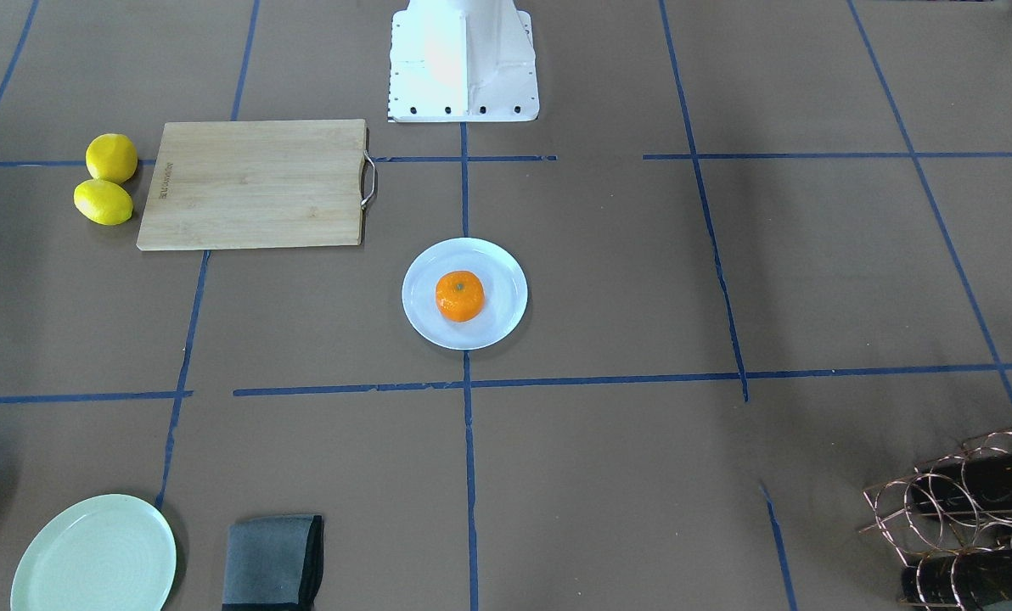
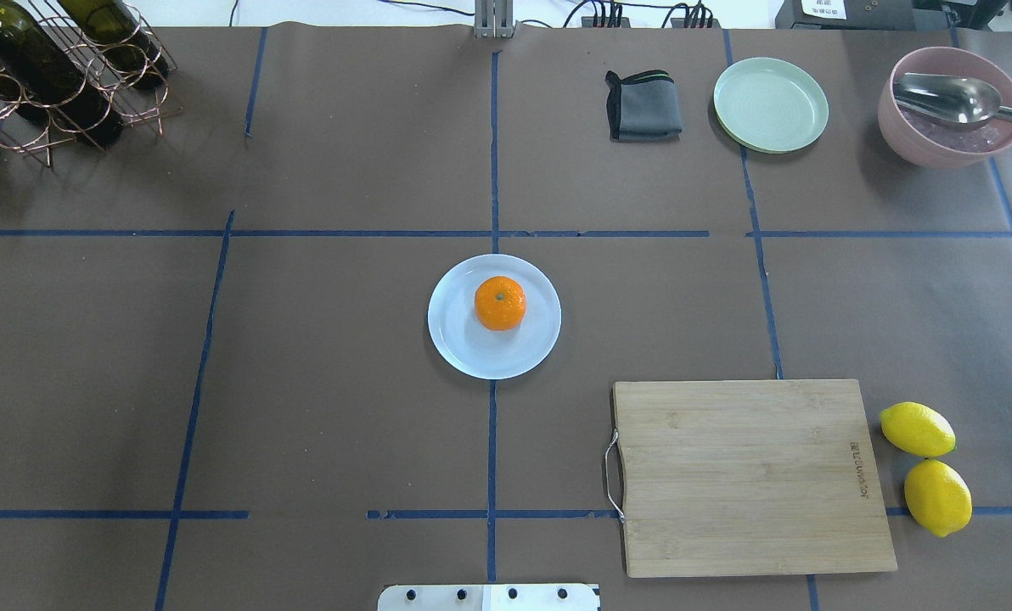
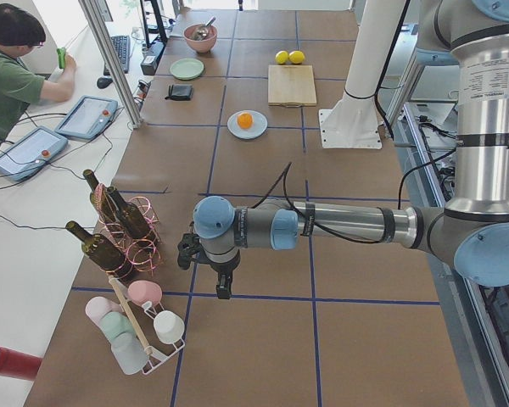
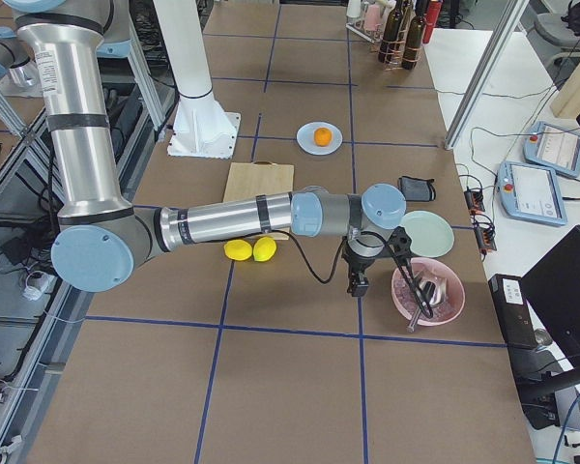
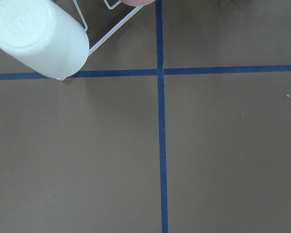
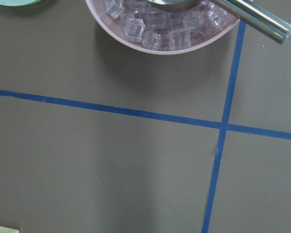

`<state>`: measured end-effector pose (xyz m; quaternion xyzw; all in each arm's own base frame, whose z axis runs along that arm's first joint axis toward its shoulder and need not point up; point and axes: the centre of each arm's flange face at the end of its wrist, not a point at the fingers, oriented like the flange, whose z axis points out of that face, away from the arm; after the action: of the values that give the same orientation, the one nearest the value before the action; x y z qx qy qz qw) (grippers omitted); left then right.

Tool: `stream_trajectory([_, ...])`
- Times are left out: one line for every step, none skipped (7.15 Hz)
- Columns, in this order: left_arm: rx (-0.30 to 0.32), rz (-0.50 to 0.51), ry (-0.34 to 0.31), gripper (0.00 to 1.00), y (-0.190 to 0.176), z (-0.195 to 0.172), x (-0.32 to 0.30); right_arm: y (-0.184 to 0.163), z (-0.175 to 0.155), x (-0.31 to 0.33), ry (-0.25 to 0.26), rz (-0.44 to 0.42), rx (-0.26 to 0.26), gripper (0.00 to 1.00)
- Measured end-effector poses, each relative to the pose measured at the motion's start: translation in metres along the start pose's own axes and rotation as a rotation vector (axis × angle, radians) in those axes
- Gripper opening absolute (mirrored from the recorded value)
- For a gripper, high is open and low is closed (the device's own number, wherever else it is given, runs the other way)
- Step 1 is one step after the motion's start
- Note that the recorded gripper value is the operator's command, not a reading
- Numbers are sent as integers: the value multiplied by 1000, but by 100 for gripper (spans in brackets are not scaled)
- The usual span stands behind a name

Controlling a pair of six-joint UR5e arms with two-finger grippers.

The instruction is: Pick orange to plate

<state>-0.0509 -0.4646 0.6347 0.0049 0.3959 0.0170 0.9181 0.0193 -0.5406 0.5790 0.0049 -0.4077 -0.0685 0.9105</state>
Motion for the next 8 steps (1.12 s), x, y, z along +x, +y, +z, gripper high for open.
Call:
stream_trajectory([-1,-2,1,100,1,1,-1,8,5,22,3,16,12,100])
stream_trajectory([-1,-3,1,100,2,1,-1,17,13,46,7,26,31,100])
stream_trajectory([-2,-4,2,100,2,1,-1,25,19,61,14,22,50,100])
stream_trajectory([-2,-4,2,100,2,1,-2,29,20,68,21,23,65,100])
stream_trajectory([-3,-5,2,100,2,2,-2,32,17,74,25,32,78,100])
stream_trajectory([-4,-5,2,100,1,2,-2,33,13,77,28,39,88,100])
stream_trajectory([-4,-5,2,100,1,2,-2,33,9,79,29,44,96,100])
stream_trajectory([-4,-5,2,100,1,3,-2,33,6,80,29,47,102,100])
